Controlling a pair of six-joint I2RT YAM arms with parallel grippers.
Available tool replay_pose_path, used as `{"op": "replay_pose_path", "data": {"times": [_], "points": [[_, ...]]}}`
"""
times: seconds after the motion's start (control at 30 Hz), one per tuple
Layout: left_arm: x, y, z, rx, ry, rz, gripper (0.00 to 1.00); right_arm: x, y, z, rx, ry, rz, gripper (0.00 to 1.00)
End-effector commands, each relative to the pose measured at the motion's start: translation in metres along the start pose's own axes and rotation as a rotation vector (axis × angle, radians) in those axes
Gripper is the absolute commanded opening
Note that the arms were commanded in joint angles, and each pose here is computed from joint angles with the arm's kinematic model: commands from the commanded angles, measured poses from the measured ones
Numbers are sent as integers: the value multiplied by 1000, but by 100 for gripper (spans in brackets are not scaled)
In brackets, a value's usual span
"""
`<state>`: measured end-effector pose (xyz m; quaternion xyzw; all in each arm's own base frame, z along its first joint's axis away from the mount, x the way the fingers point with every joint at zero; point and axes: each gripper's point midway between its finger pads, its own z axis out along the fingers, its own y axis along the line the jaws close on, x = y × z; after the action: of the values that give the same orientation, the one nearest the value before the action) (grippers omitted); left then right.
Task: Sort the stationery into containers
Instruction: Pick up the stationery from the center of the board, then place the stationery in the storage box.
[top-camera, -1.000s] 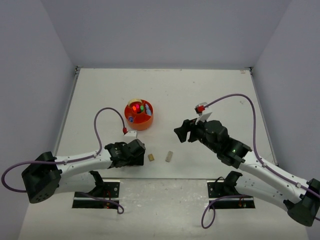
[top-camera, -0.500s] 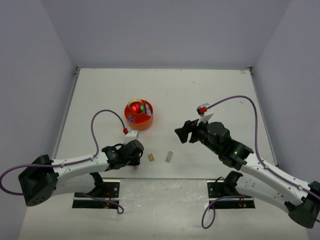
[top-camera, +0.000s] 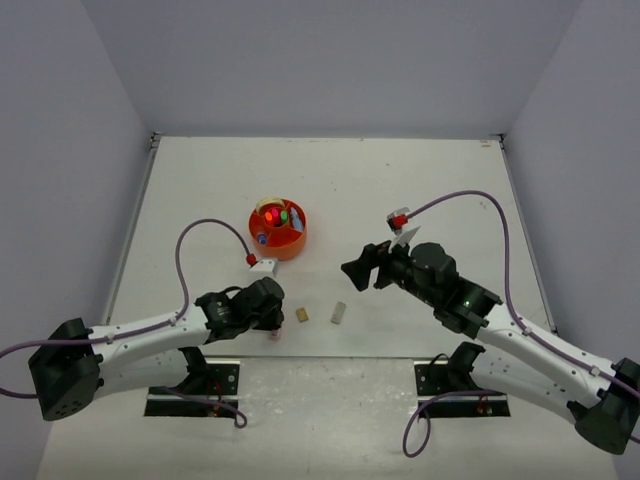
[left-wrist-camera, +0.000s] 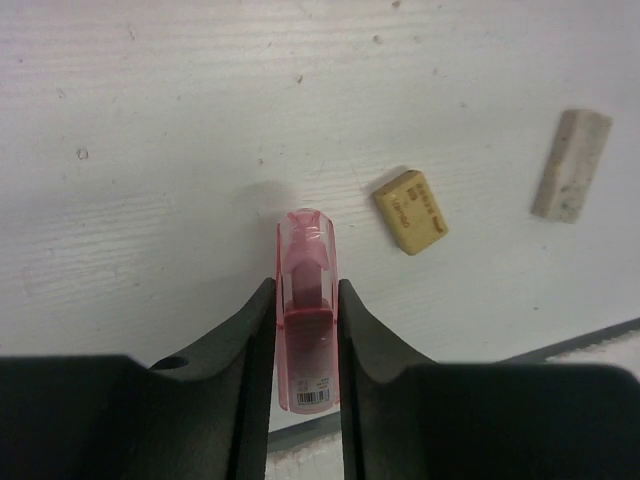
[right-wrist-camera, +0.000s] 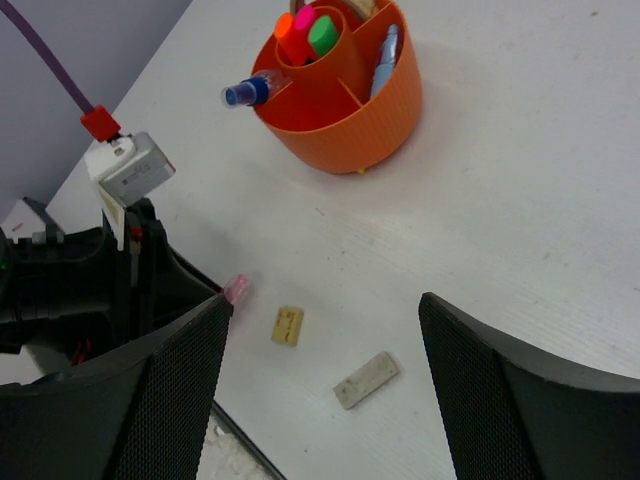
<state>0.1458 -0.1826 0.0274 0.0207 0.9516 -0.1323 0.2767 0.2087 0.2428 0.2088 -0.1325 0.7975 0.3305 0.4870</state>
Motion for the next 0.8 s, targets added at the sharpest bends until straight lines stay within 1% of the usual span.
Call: {"op": "replay_pose_path", "data": {"times": [0.0,0.07,0.17,0.27,0.33,0.37,0.47,0.5,0.57,0.77], "points": [[-33,-28,-26,121,-101,-38,0,19,35,10,-201,61,78,78],[-38,-33,-31,142,-117,-51,0,38,47,9,-292,110,115,78],[-51,-46,-44,202,-154,-91,0,62,79,10,-452,162,142,77],[-64,-56,-57,265,-206,-137,0,79,110,7,-536,208,129,76],[-75,-67,-72,341,-252,-186,0,85,126,14,-548,233,140,74],[-81,-72,-79,383,-275,-209,0,88,130,20,-536,250,152,71],[-89,-81,-90,445,-305,-242,0,90,126,38,-462,245,189,62],[-92,-83,-93,466,-314,-249,0,91,125,46,-435,243,200,58],[-95,-88,-97,491,-322,-256,0,91,125,54,-414,242,213,53],[-94,-94,-99,525,-315,-258,0,74,131,60,-405,202,211,50]]}}
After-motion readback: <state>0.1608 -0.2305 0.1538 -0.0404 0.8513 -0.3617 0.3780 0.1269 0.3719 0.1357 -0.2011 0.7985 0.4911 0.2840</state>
